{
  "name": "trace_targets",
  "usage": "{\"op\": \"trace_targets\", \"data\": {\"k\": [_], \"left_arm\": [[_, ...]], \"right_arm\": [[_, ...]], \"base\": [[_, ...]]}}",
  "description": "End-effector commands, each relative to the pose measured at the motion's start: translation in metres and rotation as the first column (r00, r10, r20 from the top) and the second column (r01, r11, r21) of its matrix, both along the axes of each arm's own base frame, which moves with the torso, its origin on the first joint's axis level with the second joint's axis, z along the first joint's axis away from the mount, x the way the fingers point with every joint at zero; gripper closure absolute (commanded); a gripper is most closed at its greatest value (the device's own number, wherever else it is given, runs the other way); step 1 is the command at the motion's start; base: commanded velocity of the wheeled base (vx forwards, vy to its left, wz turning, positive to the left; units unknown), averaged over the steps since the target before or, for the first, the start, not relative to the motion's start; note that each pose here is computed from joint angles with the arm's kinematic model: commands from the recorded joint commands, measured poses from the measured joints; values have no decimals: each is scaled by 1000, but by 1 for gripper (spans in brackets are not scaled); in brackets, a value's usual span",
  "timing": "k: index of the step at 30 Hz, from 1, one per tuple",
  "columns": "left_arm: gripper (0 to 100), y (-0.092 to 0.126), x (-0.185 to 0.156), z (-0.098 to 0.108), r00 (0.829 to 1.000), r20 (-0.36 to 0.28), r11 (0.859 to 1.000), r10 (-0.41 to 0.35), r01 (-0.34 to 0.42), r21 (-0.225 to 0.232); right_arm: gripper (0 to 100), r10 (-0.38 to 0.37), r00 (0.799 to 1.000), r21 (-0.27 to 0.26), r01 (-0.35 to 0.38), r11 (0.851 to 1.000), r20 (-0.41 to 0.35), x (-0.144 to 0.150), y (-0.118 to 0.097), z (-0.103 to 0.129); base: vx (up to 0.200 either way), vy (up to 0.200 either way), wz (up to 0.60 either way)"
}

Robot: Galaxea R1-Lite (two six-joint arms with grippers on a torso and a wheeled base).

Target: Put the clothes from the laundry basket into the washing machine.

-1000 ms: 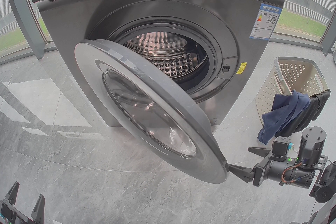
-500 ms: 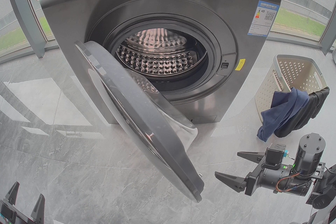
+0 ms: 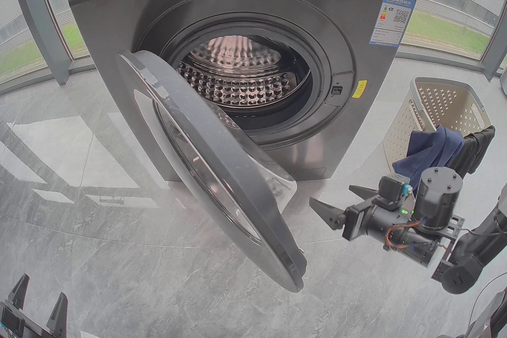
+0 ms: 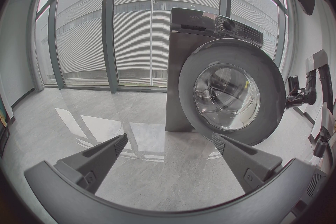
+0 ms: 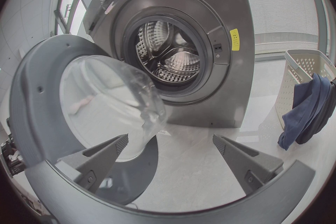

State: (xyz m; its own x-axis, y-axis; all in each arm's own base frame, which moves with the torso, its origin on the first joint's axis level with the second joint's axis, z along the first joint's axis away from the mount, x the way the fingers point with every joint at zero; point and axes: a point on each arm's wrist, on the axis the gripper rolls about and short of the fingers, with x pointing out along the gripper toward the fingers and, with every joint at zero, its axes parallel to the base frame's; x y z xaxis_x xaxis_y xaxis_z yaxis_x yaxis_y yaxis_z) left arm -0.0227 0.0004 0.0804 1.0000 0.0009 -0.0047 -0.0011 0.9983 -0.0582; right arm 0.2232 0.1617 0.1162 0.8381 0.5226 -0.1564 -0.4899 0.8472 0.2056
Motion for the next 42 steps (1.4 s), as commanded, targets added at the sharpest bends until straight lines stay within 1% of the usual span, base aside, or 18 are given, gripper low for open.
{"op": "trace_targets", "data": {"k": [1,2,3,5,9,10,11,14,15,16,23,24,25,29,33,35,42], "left_arm": [[0,0,0,-5,1000,-1,1000,1,-1,-2],[0,0,0,-5,1000,-1,1000,1,-1,-2],[0,0,0,-5,1000,-1,1000,1,-1,-2],[0,0,0,-5,1000,-1,1000,1,-1,-2],[0,0,0,-5,1000,-1,1000,1,-1,-2],[0,0,0,-5,1000,-1,1000,1,-1,-2],[0,0,0,-5,1000,-1,1000,1,-1,-2],[0,0,0,-5,1000,-1,1000,1,-1,-2],[0,0,0,-5,1000,-1,1000,1,-1,-2],[0,0,0,-5,1000,-1,1000,1,-1,-2],[0,0,0,-5,1000,-1,1000,1,-1,-2],[0,0,0,-5,1000,-1,1000,1,-1,-2],[0,0,0,-5,1000,-1,1000,1,-1,-2],[0,0,0,-5,1000,-1,1000,1,-1,-2],[0,0,0,-5,1000,-1,1000,1,-1,-2],[0,0,0,-5,1000,-1,1000,1,-1,-2],[0,0,0,-5,1000,-1,1000,1,-1,0]], "right_arm": [[0,-119,993,-10,119,993,1,50,2,-14],[0,-162,987,-6,162,987,13,63,2,-16],[0,-168,986,-2,168,986,20,66,3,-15],[0,-167,986,7,167,986,27,68,5,-13],[0,-149,989,5,149,989,26,66,10,-14],[0,-137,990,3,137,991,24,64,12,-15],[0,-109,994,-1,109,994,19,58,19,-16],[0,-79,997,3,79,997,20,53,25,-16],[0,-79,997,3,79,997,20,53,25,-16],[0,-51,999,0,51,999,14,48,29,-18],[0,28,999,-26,-28,999,-23,25,42,-27],[0,28,999,-26,-28,999,-23,25,42,-27],[0,48,999,-22,-48,999,-18,20,46,-28],[0,53,999,-6,-53,999,2,21,49,-25],[0,53,999,-3,-53,999,6,27,55,-29],[0,53,999,-4,-53,999,4,27,55,-29],[0,94,995,7,-94,996,21,33,79,-33]], "base": [[0,0,0],[0,0,0],[0,0,0],[0,0,0],[0,0,0],[0,0,0],[0,0,0],[0,0,0],[0,0,0],[0,0,0],[0,0,0],[0,0,0],[0,0,0],[0,0,0],[0,0,0],[-200,0,0],[-200,0,0]]}}
